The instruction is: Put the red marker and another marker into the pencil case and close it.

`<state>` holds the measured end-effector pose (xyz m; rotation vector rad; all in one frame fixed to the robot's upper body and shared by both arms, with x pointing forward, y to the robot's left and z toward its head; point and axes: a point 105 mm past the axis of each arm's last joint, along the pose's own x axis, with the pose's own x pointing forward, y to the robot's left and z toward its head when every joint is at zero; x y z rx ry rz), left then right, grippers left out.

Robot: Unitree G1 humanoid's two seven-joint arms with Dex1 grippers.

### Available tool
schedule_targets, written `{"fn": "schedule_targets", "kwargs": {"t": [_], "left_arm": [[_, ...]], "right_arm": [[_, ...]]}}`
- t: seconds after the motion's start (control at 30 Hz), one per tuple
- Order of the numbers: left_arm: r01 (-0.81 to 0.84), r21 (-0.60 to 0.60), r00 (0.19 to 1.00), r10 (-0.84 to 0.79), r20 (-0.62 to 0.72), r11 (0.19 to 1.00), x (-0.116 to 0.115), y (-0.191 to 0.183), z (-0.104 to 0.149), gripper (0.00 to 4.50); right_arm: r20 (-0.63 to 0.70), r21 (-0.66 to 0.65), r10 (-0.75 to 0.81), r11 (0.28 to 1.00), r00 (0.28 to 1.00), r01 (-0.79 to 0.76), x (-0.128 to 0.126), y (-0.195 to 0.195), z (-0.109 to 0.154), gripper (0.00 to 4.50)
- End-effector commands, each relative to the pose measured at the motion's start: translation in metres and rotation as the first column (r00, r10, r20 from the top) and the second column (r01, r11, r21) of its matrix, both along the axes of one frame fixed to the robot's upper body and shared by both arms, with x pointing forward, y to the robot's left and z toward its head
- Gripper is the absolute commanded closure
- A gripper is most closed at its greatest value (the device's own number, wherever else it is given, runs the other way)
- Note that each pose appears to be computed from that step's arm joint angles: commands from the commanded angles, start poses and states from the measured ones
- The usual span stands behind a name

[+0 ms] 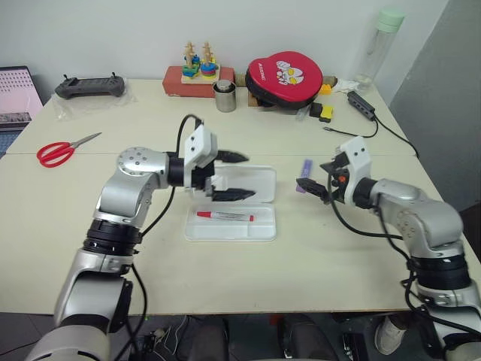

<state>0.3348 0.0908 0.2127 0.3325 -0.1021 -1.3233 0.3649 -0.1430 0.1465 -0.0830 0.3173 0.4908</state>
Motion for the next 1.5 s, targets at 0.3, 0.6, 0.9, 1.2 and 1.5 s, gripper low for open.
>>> {"fn": "schedule_targets", "kwargs": {"t": [0.3,0.6,0.9,1.2,1.5], "left_arm": [[-0.205,-0.187,0.977,0.212,0.019,0.961,0.005,-0.019,-0.002,0.04],[-0.274,-0.258,0.954,0.296,0.048,0.926,0.017,-0.022,0.01,0.0],[-0.298,-0.273,0.943,0.327,0.066,0.915,0.02,-0.021,0.014,0.0],[-0.302,-0.276,0.94,0.334,0.074,0.912,0.023,-0.022,0.015,0.0],[-0.245,-0.104,0.968,0.248,0.019,0.964,-0.013,0.067,0.02,0.0]], "right_arm": [[-0.015,0.179,-0.428,0.888,0.904,0.423,0.033,0.017,-0.007,0.0],[-0.027,-0.004,-0.445,0.895,0.895,0.445,0.042,0.021,-0.045,0.41],[0.017,-0.049,-0.511,0.858,0.86,0.511,0.044,0.001,-0.046,2.47],[0.076,0.032,-0.529,0.849,0.845,0.528,0.049,-0.009,-0.03,3.39],[0.288,0.197,0.347,0.891,0.893,-0.41,-0.01,0.064,0.067,3.39]]}}
